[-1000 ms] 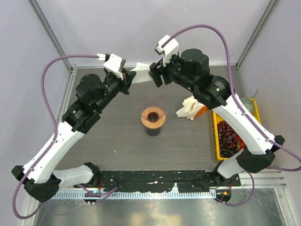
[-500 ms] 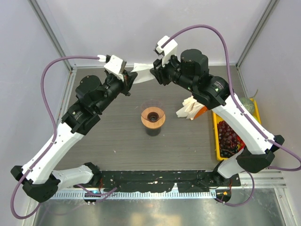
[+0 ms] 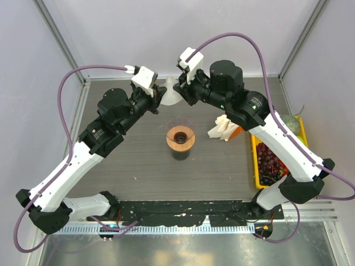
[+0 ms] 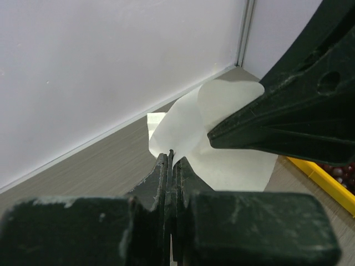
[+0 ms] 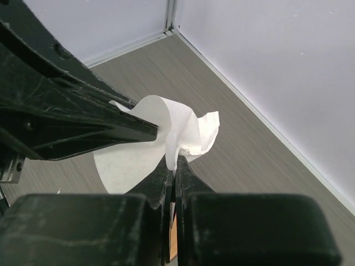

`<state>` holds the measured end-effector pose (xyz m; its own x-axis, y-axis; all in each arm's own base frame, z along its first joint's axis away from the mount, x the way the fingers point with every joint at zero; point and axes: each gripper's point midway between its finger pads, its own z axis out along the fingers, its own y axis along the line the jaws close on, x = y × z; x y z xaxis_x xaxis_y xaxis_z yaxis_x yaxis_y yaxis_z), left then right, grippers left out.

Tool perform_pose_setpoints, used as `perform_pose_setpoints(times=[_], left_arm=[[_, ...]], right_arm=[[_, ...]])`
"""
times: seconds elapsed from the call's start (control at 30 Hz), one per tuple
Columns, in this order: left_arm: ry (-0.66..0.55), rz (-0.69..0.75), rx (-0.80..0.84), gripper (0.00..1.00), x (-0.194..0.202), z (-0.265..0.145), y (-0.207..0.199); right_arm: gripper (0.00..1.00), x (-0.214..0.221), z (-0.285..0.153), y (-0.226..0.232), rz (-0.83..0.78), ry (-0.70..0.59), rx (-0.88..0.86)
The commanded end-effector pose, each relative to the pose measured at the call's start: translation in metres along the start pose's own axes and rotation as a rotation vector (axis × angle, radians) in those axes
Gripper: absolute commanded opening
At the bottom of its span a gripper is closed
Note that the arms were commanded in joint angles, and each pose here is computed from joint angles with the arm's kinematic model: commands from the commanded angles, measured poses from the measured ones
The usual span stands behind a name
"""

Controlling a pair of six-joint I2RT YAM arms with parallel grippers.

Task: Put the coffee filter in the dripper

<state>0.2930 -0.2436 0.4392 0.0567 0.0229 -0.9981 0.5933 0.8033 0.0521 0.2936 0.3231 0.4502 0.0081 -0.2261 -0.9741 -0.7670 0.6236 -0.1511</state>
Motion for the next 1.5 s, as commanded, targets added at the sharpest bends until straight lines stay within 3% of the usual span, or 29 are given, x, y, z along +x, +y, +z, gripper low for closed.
perform_pose_setpoints(times=[0.0, 0.23, 0.27, 0.3, 0.37, 0.57, 0.63, 0.7, 0.8, 0.93, 1.1, 1.3, 1.47], left_arm=[[-0.083, 0.005, -0.040, 0.00, -0.032, -0.003, 0.008], [-0.079, -0.014, -0.003, 0.00, -0.031, -0.003, 0.001], [-0.078, -0.014, 0.007, 0.00, -0.031, -0.003, -0.001], [-0.073, -0.012, 0.019, 0.00, -0.030, -0.004, -0.002], [-0.088, -0.052, 0.059, 0.00, -0.033, -0.009, -0.005], [-0.173, -0.143, 0.345, 0.00, -0.052, -0.040, -0.016], [-0.178, -0.111, 0.504, 0.00, -0.054, -0.049, -0.026], [-0.166, -0.087, 0.651, 0.00, -0.058, -0.061, -0.040], [-0.176, -0.027, 0.881, 0.00, -0.059, -0.083, -0.064], [-0.168, -0.002, 1.034, 0.00, -0.052, -0.097, -0.079], [-0.188, 0.035, 1.060, 0.00, -0.048, -0.098, -0.085], [-0.154, 0.006, 1.090, 0.00, -0.044, -0.097, -0.090], [-0.131, -0.005, 1.050, 0.00, -0.039, -0.090, -0.086]], right_arm=[[0.05, -0.022, -0.018, 0.006, -0.001, -0.060, -0.022], [0.05, -0.025, -0.026, 0.013, 0.011, -0.081, -0.062], [0.20, -0.031, -0.029, 0.015, 0.017, -0.104, -0.073], [0.63, -0.036, -0.032, 0.021, 0.018, -0.124, -0.115], [0.85, -0.052, -0.048, 0.024, 0.025, -0.182, -0.171], [0.95, -0.066, -0.099, 0.011, -0.003, -0.277, -0.380], [0.99, -0.049, -0.111, 0.013, -0.042, -0.232, -0.441], [0.99, -0.032, -0.119, 0.017, -0.169, -0.186, -0.480], [0.99, -0.006, -0.120, 0.025, -0.164, -0.103, -0.535], [0.98, 0.002, -0.109, 0.029, -0.179, -0.066, -0.554], [0.89, 0.008, -0.104, 0.058, -0.260, -0.052, -0.624], [0.67, 0.011, -0.091, 0.056, -0.336, -0.043, -0.534], [0.64, 0.010, -0.103, 0.052, -0.427, -0.065, -0.511]])
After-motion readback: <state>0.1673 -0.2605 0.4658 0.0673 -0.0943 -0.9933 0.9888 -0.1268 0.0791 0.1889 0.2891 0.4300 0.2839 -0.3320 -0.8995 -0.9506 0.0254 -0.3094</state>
